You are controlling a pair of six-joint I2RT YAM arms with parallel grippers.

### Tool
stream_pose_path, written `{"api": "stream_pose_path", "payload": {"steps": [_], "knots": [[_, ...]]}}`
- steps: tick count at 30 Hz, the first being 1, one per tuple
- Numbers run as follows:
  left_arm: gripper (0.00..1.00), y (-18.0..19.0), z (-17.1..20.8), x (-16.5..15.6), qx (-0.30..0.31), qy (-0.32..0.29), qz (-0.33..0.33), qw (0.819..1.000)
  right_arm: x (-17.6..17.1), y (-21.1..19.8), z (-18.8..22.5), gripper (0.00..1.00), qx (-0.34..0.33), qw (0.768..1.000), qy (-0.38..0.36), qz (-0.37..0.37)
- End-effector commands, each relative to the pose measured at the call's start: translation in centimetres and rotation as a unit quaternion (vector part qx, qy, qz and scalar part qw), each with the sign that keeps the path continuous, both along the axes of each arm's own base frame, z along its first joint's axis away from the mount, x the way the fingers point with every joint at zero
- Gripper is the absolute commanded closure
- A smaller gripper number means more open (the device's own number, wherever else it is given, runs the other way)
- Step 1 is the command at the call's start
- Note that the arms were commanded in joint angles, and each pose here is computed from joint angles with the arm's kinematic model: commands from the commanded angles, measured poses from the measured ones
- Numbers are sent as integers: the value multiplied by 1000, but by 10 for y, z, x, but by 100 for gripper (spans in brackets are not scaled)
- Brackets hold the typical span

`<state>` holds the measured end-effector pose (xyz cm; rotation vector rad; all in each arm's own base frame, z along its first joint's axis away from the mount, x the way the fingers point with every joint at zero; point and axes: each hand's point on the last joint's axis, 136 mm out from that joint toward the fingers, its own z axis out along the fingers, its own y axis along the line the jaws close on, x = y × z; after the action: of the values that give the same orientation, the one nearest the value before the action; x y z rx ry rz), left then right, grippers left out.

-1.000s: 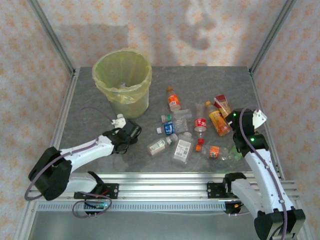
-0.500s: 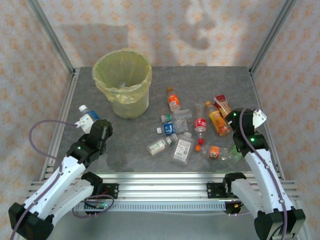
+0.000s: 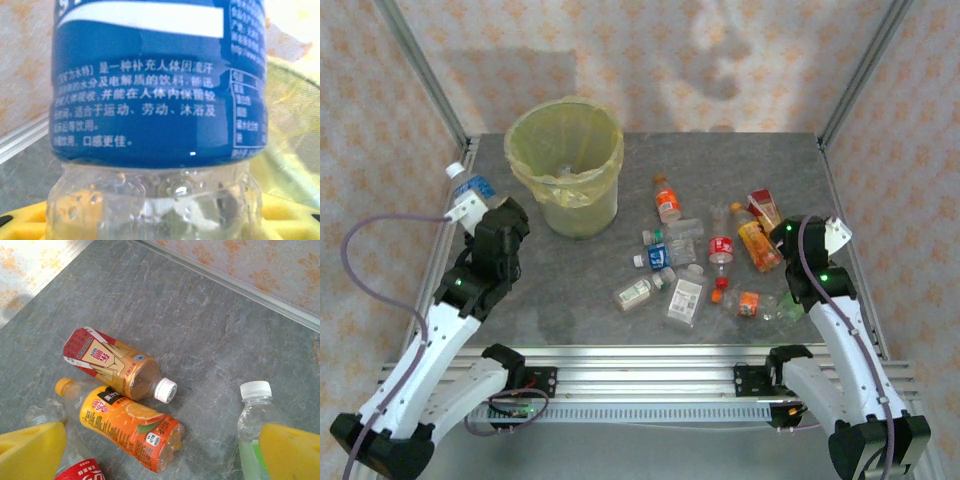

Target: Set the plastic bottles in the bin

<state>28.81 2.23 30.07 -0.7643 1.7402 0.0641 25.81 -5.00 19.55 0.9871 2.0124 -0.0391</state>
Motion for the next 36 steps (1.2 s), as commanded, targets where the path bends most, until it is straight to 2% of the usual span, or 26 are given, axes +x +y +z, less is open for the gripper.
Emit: {"api": "stream_pose_path", "payload": {"steps": [1, 6, 14, 19, 26, 36], "knots": [[48, -14, 41, 29, 27, -29, -41, 998, 2, 1, 7, 1, -2, 1000, -9, 4], [48, -44, 87, 68, 57, -39, -117, 991, -1, 0, 7, 1, -5, 1000, -5, 1], [48, -83, 106, 129, 93, 16, -209, 973, -4, -1, 6, 1, -3, 1000, -6, -3], [48, -99, 95, 165, 106, 65, -245, 962, -6, -2, 5, 1, -4, 1000, -4, -6], [47, -112, 58, 201, 104, 141, -280, 944, -12, -5, 6, 1, -9, 1000, -3, -12], [48, -116, 12, 209, 101, 214, -299, 925, -15, -7, 6, 1, -14, 1000, 0, -16]]}}
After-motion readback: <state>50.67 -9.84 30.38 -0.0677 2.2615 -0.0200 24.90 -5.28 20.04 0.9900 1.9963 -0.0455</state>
